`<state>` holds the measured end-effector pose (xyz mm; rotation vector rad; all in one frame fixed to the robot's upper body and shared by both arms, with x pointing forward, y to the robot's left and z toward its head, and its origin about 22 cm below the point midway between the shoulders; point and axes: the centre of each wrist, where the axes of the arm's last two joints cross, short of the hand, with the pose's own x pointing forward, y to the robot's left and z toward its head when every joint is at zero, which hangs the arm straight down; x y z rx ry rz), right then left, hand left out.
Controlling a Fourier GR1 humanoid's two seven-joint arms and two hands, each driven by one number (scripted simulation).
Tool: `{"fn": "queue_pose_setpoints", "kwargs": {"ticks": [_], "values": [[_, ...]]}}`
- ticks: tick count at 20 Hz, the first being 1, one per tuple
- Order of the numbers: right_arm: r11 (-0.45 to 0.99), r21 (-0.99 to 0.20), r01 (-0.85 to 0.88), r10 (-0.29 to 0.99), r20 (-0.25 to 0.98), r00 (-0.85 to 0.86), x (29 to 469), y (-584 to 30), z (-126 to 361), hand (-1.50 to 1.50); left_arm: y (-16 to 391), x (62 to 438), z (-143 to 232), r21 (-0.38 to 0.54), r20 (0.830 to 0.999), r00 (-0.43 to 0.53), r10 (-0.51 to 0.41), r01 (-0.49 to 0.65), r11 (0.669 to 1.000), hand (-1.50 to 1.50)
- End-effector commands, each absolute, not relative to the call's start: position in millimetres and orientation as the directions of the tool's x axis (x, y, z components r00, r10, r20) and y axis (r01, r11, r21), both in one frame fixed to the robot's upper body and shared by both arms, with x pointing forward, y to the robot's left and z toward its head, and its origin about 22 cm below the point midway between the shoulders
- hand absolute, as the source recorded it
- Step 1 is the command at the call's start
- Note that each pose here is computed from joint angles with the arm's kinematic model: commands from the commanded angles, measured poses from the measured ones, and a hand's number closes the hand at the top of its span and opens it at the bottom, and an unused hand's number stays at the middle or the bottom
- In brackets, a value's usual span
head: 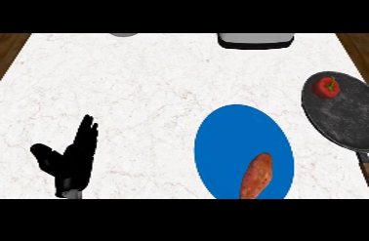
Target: Pick the bell pepper from the plate and place it in the pan
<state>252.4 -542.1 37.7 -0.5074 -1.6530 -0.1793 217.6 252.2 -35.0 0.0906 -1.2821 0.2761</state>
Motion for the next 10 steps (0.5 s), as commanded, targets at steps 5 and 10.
{"fn": "queue_pose_setpoints", "kwargs": {"ticks": [5, 10], "values": [[0.890, -0.174, 0.421, 0.219, 0.974, -0.061, 205.4, -536.0, 28.0, -1.50, 249.5, 203.6, -59.2, -0.080, 0.937, 0.309, 0.163, -0.262, 0.962, 0.00], [0.870, -0.206, 0.448, 0.246, 0.969, -0.033, 167.3, -530.4, 41.8, -1.50, 242.0, 213.7, -41.8, -0.081, 0.937, 0.309, 0.162, -0.258, 0.963, 0.00]]}}
